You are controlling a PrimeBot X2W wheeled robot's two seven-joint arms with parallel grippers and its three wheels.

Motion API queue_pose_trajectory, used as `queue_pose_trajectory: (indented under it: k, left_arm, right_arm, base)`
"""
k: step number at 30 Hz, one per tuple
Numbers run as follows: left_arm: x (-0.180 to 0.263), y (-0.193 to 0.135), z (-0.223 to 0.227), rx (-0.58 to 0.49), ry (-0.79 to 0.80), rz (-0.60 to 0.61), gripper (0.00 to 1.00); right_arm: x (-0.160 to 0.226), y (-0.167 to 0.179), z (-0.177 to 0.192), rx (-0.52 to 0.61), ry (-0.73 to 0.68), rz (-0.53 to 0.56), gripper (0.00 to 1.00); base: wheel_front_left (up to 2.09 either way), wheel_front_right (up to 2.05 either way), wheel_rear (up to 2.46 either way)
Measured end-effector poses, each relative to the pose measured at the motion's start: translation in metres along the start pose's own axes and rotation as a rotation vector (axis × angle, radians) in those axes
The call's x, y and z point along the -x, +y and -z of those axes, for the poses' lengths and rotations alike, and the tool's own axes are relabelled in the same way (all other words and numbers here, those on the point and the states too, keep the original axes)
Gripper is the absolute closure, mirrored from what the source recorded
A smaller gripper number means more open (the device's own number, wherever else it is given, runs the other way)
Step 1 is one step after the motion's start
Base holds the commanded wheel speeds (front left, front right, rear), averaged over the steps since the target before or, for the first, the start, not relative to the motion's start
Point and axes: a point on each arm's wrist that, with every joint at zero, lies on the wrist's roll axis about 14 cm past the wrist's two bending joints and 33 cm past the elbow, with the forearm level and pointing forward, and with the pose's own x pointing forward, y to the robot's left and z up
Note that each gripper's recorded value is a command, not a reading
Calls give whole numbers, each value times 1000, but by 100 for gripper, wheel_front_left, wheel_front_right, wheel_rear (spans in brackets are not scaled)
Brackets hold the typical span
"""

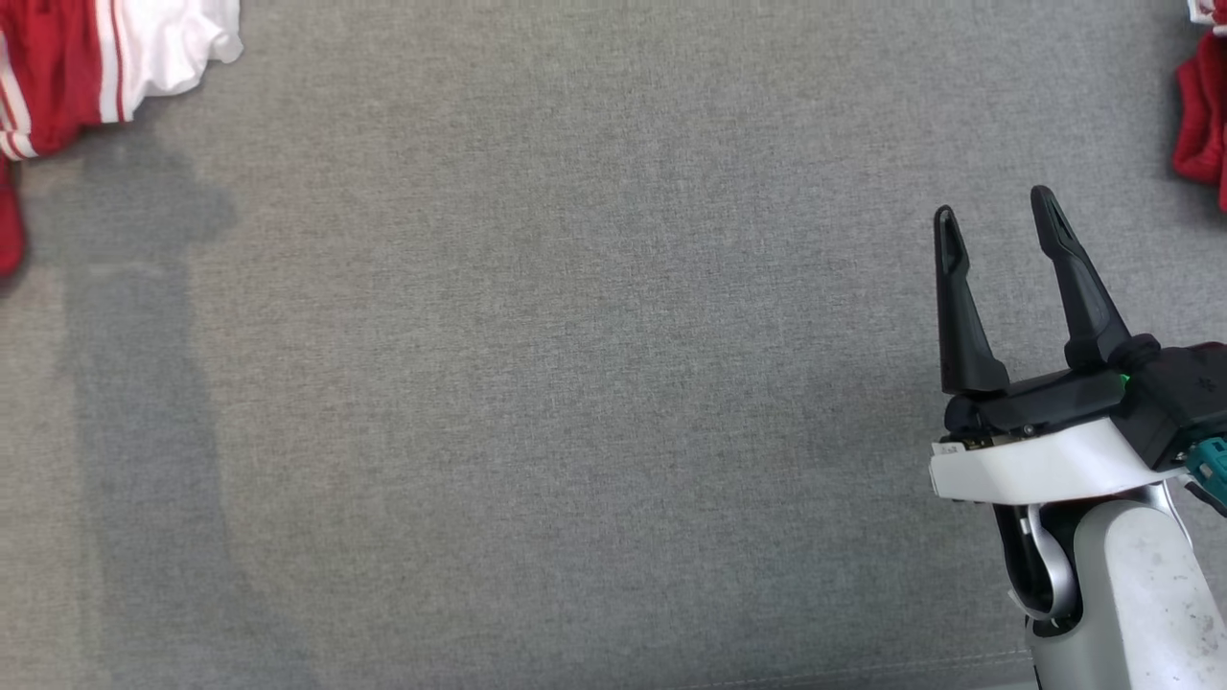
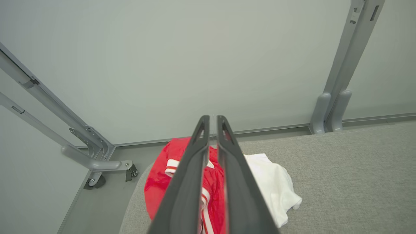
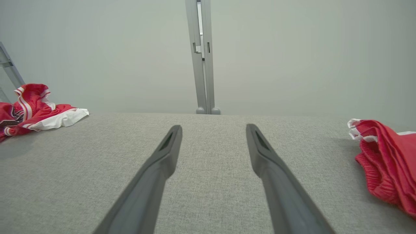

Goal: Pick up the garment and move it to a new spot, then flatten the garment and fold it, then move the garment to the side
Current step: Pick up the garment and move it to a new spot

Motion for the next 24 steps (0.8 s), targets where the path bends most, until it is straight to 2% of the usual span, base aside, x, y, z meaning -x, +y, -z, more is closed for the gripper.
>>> queue_pose_trajectory:
  k: [1, 2, 4, 11, 14, 24]
  left_arm:
    - [5, 0, 1, 1, -13, 3, 63]
    - [8, -2, 0, 4, -25, 7, 51]
    - [18, -11, -6, 25, -91, 33, 0]
    - [67, -64, -5, 87, -250, 147, 0]
    - [96, -86, 14, 133, -265, 168, 0]
    - [175, -111, 67, 348, -263, 44, 0]
  right_arm:
    - [0, 1, -2, -1, -4, -1, 0]
    - [1, 1, -3, -1, -6, -2, 0]
    - [3, 1, -6, -2, -12, 2, 0]
    - [19, 4, -14, -26, -20, 6, 0]
    - [27, 6, -19, -37, -25, 4, 0]
    - [38, 17, -32, -58, -56, -16, 0]
  base:
    - [0, 0, 0]
    - [0, 0, 0]
    - [0, 0, 0]
    - [0, 0, 0]
    - [0, 0, 0]
    - [0, 0, 0]
